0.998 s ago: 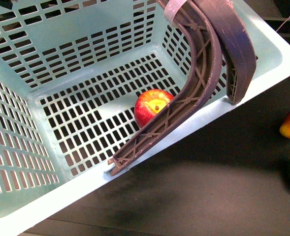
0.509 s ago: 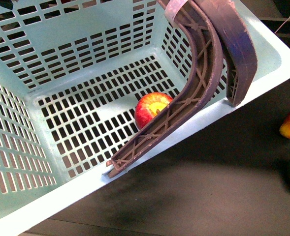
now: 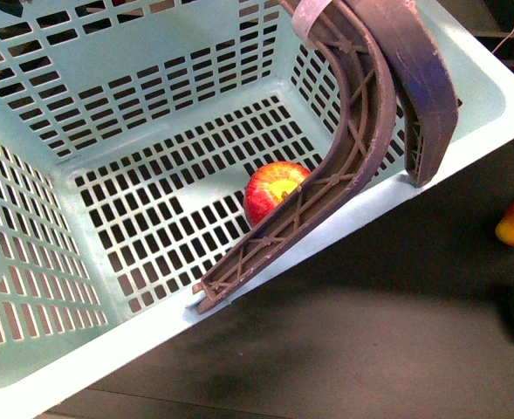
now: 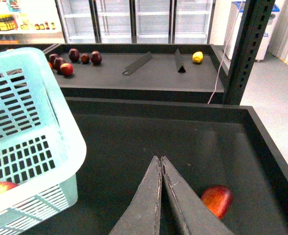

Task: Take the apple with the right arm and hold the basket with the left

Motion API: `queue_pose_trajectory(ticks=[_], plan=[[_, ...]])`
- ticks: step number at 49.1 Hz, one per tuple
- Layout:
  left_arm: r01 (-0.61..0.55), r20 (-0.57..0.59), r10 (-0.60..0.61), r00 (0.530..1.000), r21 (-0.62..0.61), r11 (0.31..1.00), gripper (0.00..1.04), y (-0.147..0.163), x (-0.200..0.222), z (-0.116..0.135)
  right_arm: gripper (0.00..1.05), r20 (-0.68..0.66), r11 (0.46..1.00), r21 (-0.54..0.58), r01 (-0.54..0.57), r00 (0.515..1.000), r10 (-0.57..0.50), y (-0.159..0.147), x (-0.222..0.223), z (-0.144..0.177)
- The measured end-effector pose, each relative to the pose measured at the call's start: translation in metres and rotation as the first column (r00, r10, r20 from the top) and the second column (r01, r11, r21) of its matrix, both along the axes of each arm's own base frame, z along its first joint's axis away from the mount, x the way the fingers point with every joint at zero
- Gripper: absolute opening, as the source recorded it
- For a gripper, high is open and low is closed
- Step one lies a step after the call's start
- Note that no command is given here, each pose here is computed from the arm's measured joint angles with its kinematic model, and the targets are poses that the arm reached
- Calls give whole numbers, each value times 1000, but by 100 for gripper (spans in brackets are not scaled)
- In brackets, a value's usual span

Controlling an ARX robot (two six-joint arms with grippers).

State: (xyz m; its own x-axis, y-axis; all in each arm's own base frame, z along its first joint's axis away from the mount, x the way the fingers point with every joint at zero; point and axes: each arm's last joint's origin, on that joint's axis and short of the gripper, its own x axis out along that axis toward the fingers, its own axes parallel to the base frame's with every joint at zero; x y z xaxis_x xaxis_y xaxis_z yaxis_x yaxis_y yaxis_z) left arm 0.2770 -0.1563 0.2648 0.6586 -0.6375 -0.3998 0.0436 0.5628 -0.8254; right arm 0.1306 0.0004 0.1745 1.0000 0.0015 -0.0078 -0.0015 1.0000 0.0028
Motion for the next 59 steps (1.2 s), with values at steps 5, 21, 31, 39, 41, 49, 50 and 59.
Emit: queue_pose_trajectory(ticks=[5, 21, 31, 39, 41, 49, 50, 59], plan=[[-1, 0, 1, 1000, 0, 1000, 19, 0, 0, 0, 2, 16, 1000, 0, 0, 1000, 0, 0, -3, -4], [0, 0, 0, 1000, 0, 1000, 19, 0, 0, 0, 2, 25, 1000, 0, 0, 1000, 0, 0, -12, -2], [0, 0, 0, 1000, 0, 1000, 19, 0, 0, 0, 2, 26, 1000, 0, 0, 1000, 0, 0, -16, -2], [0, 0, 0, 1000, 0, 1000, 19, 0, 0, 0, 2, 26, 1000, 0, 0, 1000, 0, 0, -20, -2], [0, 0, 0, 1000, 0, 1000, 19, 0, 0, 0, 2, 26, 1000, 0, 0, 1000, 0, 0, -20, -2], [0, 0, 0, 1000, 0, 1000, 19, 0, 0, 0, 2, 2, 1000, 0, -2, 1000, 2, 0, -27, -5], [1, 0, -1, 1000, 0, 1000, 19, 0, 0, 0, 2, -8, 1000, 0, -2, 1000, 2, 0, -29, -7], [0, 1, 0, 1000, 1, 1000, 19, 0, 0, 0, 2, 19, 1000, 0, 0, 1000, 0, 0, -33, -6]])
